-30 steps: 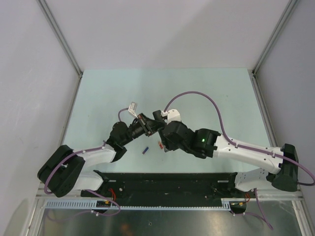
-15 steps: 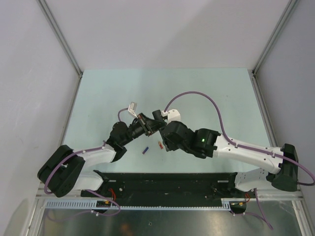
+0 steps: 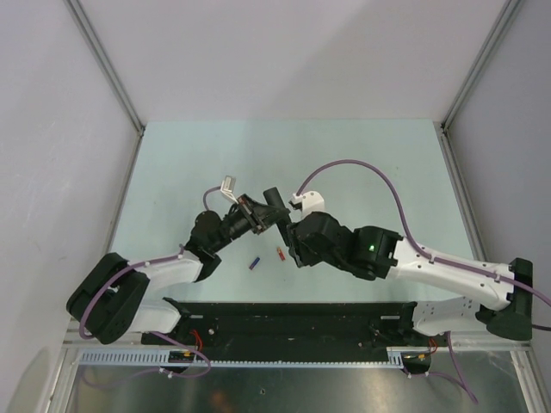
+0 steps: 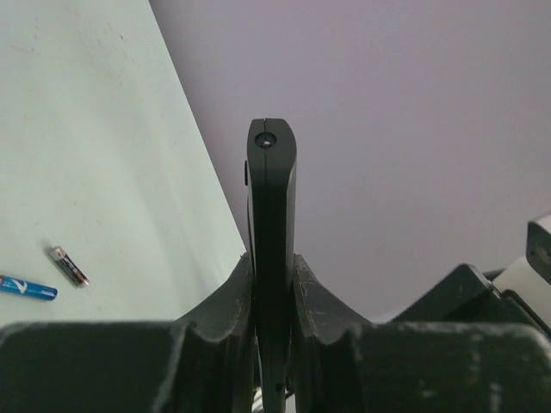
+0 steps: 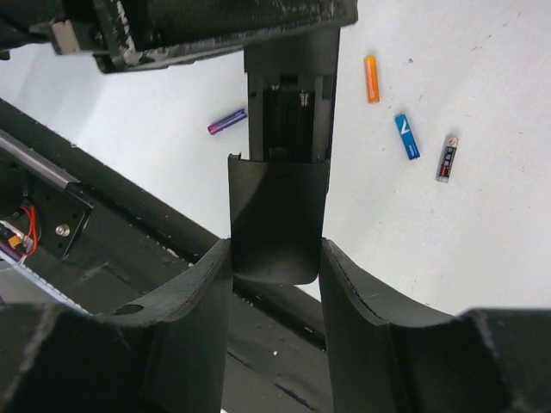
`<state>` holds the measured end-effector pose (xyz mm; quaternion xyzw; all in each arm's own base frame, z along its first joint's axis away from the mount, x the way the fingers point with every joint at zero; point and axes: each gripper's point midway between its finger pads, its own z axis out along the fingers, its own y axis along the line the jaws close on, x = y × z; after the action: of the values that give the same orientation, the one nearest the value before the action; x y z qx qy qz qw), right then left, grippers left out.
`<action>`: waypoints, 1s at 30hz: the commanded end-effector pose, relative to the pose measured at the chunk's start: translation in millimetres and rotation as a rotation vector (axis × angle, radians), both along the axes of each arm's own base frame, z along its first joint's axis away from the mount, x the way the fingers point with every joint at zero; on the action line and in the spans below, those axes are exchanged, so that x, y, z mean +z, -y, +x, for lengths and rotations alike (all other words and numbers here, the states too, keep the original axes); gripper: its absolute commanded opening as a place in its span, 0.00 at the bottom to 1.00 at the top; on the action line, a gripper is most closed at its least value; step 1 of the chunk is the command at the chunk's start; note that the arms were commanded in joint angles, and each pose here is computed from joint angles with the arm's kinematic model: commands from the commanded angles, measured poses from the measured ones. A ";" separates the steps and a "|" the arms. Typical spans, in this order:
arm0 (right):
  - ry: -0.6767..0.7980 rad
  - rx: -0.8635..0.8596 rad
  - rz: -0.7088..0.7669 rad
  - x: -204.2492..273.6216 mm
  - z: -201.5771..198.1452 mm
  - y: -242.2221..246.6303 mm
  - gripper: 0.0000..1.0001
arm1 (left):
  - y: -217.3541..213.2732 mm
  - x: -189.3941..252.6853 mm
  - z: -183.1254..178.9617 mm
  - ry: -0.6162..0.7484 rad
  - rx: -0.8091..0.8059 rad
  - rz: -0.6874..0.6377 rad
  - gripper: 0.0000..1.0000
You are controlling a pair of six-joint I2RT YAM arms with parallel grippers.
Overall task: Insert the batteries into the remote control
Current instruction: Remove the battery cover from the remote control, then place the battery cover at the center of the board.
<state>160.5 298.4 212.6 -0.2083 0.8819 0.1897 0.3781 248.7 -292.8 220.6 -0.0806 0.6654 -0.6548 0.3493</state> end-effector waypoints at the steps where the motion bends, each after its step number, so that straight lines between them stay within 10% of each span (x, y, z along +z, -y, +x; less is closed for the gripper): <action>1: 0.006 -0.003 0.066 27.9 -6.2 5.3 0.35 | -1.3 17.3 12.5 0.062 0.029 -0.016 0.00; 16: -0.127 -0.460 -0.140 -82.5 94.1 147.4 0.36 | -36.7 10.7 -25.6 0.045 -0.014 -0.051 0.00; 30: -0.294 -0.504 -0.308 -170.5 125.0 172.0 0.35 | -58.2 -16.1 -75.9 0.005 -0.070 -0.080 0.00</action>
<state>273.0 123.5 47.3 0.0020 0.9711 -0.0218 0.2377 181.6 -237.2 201.8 -0.0760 0.6485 -0.6810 0.3316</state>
